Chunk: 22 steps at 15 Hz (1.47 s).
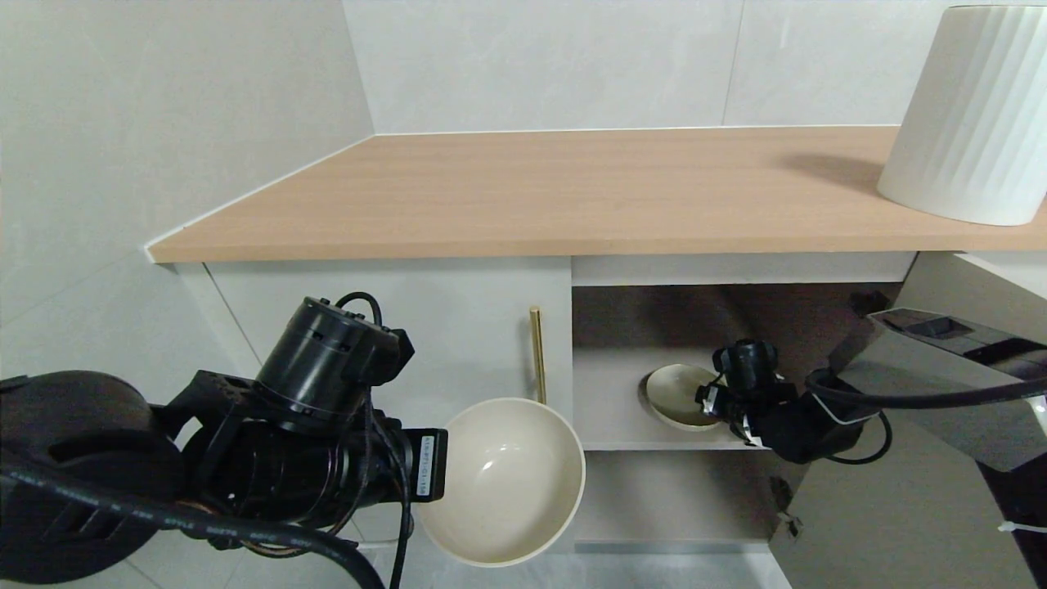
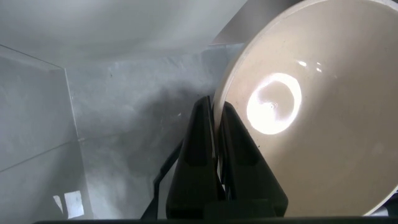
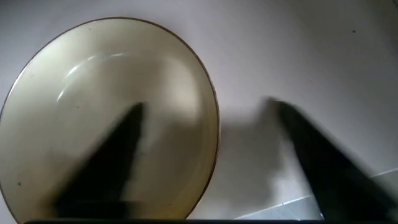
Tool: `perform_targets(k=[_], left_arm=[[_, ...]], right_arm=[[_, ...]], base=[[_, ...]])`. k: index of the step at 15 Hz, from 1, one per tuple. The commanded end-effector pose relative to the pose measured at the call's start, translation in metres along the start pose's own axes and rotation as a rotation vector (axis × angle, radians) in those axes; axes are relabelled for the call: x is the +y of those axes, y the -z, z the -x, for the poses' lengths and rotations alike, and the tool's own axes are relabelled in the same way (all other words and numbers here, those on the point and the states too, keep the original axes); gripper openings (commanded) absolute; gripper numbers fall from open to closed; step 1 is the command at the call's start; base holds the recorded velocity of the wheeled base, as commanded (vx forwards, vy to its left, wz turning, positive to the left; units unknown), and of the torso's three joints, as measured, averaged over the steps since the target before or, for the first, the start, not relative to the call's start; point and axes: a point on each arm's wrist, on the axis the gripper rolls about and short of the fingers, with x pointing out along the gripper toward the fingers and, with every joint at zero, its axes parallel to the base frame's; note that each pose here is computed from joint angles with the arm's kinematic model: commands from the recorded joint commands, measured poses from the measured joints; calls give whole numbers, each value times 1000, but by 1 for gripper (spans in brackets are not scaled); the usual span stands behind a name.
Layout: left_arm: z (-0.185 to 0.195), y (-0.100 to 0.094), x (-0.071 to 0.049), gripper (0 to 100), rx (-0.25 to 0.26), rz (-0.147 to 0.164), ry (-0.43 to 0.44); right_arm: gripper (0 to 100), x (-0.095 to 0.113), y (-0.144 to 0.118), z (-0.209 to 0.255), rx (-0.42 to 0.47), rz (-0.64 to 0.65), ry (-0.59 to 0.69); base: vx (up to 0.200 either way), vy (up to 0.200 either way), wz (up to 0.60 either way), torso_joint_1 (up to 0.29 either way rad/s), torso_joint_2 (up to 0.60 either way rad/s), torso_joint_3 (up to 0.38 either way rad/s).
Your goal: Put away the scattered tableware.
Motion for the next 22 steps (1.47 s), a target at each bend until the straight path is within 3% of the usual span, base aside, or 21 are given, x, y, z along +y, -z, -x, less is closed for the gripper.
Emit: perform_targets(k=[1,6,9,11,12,13,14,18,22], left_arm=[[0,0,0,0,0,1,1],[-2,1,0,0,7,-2,-4],[-4,2,-3,0,16,-13,-1],[-9,4,-8,0,36,-32,2],[-11,8,-12,0,69,-54,-2],[-11,8,-12,0,69,-54,-2],[-18,8,-18,0,141,-88,-32],[-25,12,-28,0,177,-118,-33],[-23,15,-32,0,197,-131,-33]], right_arm=[[100,0,-2,1,-4,-3,-3],[100,4,-20,39,-21,-22,-47],[100,19,-27,97,17,25,-185],[100,25,-45,158,116,68,-346],[100,24,-54,184,159,91,-386],[100,24,-54,184,159,91,-386],[100,24,-71,230,192,149,-460],[100,31,-55,291,267,280,-584],[100,40,-39,297,311,328,-612]], base=[[0,0,0,0,0,0],[0,0,0,0,0,0],[0,0,0,0,0,0],[0,0,0,0,0,0],[0,0,0,0,0,0],[0,0,0,0,0,0],[0,0,0,0,0,0],[0,0,0,0,0,0],[0,0,0,0,0,0]])
